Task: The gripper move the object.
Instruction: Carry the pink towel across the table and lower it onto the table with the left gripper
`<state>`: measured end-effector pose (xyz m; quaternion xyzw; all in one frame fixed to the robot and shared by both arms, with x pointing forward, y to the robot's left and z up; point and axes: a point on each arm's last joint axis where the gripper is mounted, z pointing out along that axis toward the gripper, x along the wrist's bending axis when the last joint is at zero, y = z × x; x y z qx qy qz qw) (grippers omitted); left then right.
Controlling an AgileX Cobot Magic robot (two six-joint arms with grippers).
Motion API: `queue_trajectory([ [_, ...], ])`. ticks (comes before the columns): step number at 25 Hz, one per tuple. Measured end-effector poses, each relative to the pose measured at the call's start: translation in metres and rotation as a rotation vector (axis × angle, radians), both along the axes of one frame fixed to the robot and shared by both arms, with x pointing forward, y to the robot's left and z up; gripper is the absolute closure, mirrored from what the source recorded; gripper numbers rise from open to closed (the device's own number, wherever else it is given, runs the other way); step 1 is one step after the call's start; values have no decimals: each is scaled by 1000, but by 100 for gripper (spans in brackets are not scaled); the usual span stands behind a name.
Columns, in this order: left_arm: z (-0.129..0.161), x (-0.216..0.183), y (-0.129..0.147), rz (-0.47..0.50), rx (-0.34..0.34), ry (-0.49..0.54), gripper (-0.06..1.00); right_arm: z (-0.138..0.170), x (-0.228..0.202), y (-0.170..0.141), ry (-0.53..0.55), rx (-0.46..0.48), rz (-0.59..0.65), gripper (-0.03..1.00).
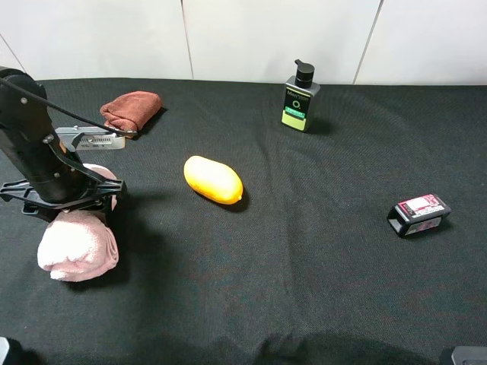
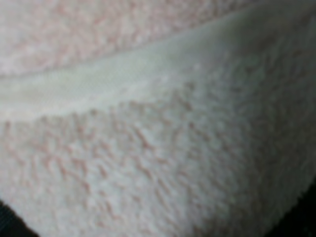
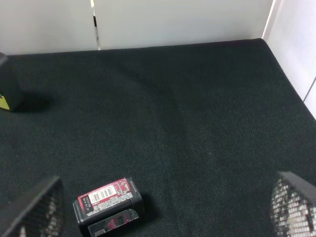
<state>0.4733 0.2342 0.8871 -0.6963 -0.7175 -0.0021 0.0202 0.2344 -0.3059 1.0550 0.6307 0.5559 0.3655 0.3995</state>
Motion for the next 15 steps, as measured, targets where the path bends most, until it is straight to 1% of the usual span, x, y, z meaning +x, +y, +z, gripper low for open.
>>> queue_trajectory([
  [10, 0, 0, 0, -3, 2, -1, 24, 0, 0, 0, 0, 0, 0, 34],
  [12, 0, 0, 0, -3, 2, -1, 26, 0, 0, 0, 0, 0, 0, 34],
  [15, 0, 0, 0, -3, 2, -1, 31, 0, 0, 0, 0, 0, 0, 34],
])
